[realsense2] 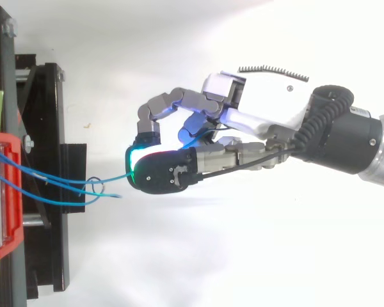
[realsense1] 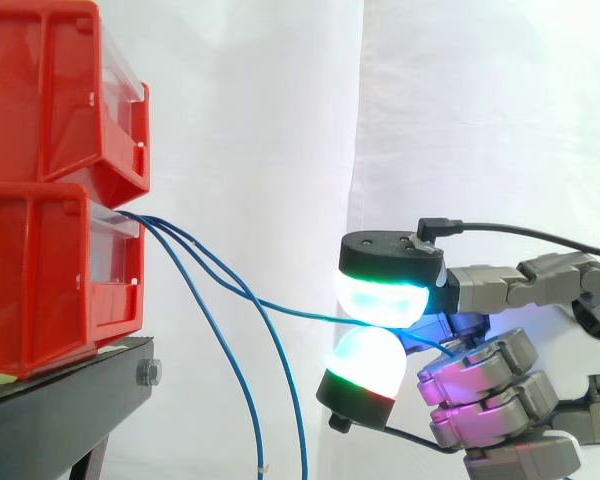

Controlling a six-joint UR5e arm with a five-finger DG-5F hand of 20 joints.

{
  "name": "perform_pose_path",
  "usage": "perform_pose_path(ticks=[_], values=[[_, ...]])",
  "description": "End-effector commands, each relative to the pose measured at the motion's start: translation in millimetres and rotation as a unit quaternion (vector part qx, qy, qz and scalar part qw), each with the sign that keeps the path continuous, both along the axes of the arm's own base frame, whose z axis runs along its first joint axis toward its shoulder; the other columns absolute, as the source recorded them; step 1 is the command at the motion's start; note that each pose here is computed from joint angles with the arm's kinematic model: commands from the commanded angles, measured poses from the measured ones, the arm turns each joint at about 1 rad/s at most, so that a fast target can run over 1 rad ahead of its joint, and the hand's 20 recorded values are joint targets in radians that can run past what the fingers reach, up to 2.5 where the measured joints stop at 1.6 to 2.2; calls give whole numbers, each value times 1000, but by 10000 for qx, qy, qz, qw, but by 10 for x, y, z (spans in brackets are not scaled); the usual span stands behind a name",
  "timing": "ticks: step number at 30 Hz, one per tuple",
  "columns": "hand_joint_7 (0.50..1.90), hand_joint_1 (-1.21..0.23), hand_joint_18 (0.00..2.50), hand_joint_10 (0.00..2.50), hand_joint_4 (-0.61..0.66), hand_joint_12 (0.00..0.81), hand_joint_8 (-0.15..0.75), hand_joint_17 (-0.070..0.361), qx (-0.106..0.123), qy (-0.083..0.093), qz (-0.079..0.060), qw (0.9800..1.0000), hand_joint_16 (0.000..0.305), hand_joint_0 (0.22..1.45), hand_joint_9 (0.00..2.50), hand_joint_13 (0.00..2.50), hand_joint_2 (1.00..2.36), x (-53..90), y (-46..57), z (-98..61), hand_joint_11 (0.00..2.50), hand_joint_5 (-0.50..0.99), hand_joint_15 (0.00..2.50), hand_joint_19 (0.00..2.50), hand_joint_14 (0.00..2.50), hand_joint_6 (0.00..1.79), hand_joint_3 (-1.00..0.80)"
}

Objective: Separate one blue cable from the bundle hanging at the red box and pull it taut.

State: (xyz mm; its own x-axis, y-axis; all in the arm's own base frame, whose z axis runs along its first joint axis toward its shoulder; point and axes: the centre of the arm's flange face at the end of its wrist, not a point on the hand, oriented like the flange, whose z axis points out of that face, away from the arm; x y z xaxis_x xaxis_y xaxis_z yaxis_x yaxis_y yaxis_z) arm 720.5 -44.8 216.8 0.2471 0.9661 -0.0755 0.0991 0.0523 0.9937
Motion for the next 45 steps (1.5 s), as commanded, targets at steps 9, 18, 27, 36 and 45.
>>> perform_pose_path(ticks=[9, 18, 27, 36, 45], values=[[1246, -783, 1382, 1529, 76, 395, 316, 103, -9, 4, 3, 10000, 46, 684, 1018, 983, 1020, 1, 13, -3, 1701, -199, 1515, 1437, 2458, 856, -258], [1344, -808, 1383, 1586, -142, 376, 304, 100, 12, 5, 1, 10000, 45, 717, 1027, 985, 1028, -1, 12, -4, 1663, -203, 1496, 1441, 2472, 881, -173], [1423, -790, 1390, 1595, -176, 377, 309, 98, -3, 1, 2, 10000, 44, 712, 1065, 1000, 1032, 1, 41, -2, 1694, -189, 1491, 1440, 2500, 886, -84], [1427, -780, 1396, 1728, -157, 375, 311, 96, -47, 21, 75, 10000, 43, 714, 1061, 1003, 1033, 4, 112, -4, 1707, -188, 1516, 1448, 2500, 892, -57], [1429, -776, 1399, 1771, -149, 380, 312, 98, -39, 19, 82, 10000, 44, 714, 1057, 1004, 1031, 5, 113, -4, 1672, -187, 1517, 1441, 2500, 892, -53]])
